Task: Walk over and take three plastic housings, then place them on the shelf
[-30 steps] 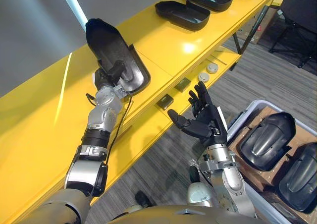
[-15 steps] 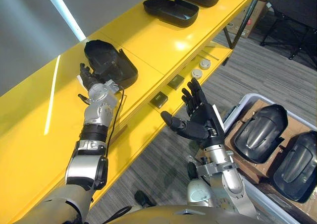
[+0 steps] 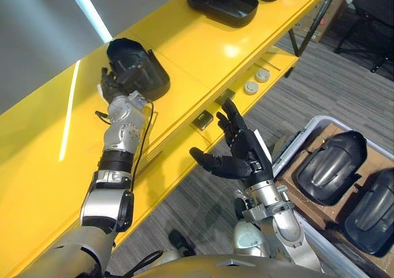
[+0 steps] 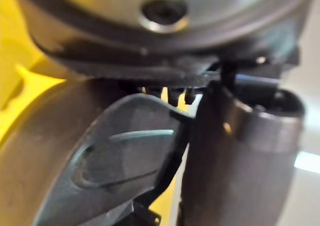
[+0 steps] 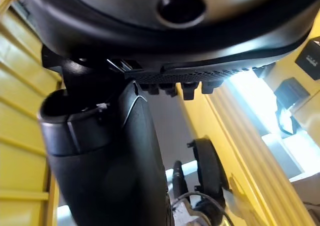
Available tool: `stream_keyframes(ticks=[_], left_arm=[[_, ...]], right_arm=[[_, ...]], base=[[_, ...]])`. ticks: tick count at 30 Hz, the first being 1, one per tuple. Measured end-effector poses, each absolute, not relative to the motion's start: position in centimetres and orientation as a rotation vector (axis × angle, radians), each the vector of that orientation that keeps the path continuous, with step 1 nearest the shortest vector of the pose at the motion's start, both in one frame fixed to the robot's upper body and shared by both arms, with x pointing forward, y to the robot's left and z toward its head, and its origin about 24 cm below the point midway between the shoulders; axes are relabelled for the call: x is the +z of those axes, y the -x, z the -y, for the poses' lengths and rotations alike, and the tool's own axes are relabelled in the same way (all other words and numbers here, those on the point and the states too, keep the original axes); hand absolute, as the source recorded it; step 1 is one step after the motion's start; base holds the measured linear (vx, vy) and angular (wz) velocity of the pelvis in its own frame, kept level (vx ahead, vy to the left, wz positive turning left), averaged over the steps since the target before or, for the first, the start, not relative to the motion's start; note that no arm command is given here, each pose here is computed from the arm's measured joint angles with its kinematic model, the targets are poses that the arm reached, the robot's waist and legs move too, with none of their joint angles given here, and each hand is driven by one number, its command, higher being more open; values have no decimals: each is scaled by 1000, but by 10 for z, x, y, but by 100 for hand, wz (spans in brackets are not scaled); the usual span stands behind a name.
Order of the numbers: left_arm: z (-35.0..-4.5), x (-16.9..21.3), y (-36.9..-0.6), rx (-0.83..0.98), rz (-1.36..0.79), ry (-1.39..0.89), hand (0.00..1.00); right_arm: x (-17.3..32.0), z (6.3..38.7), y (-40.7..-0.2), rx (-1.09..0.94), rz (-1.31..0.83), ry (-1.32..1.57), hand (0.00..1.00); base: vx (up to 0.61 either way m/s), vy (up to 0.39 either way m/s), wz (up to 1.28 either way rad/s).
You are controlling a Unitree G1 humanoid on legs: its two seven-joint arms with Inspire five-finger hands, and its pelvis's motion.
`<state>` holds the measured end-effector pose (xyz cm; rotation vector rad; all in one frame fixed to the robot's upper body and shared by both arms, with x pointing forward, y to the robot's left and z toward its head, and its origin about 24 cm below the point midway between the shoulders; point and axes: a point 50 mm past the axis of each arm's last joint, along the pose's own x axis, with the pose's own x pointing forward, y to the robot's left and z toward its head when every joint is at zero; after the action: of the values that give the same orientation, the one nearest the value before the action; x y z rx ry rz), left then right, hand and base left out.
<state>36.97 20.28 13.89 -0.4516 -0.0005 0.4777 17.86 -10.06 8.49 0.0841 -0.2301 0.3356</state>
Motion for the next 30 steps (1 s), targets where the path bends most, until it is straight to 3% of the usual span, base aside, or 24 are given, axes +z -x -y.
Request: stream_keyframes(ticks=[5,10,12,16,20,23,25,30], left_arm=[[-189,158,-361,295,68,191,100],[-209,174,-350,210,123,47,100],[-222,169,-344,232,114,3,100],[-256,153,-332,432,60,-298,100],[-292,148,-308,578,95,-317,100],[-283,154,-286,536,223,-308,100],[-250,154,-258,408,356,-157,100],[-200,122,-233,200,335,42,100]], right_arm=[[111,123,-211,269,384,120,100],[126,159,-239,50,445,177,100],[129,166,-245,28,454,201,100],[130,168,-247,38,451,221,100],[119,186,-251,-23,389,257,100],[112,205,-254,-75,339,255,100],[100,227,-258,-140,266,194,100],[84,251,-289,-206,134,71,100]], base=[[-28,-11,24],[-35,-13,26],[-17,-7,24],[-7,-3,20],[10,1,21],[17,4,29],[26,22,46],[-55,49,31]])
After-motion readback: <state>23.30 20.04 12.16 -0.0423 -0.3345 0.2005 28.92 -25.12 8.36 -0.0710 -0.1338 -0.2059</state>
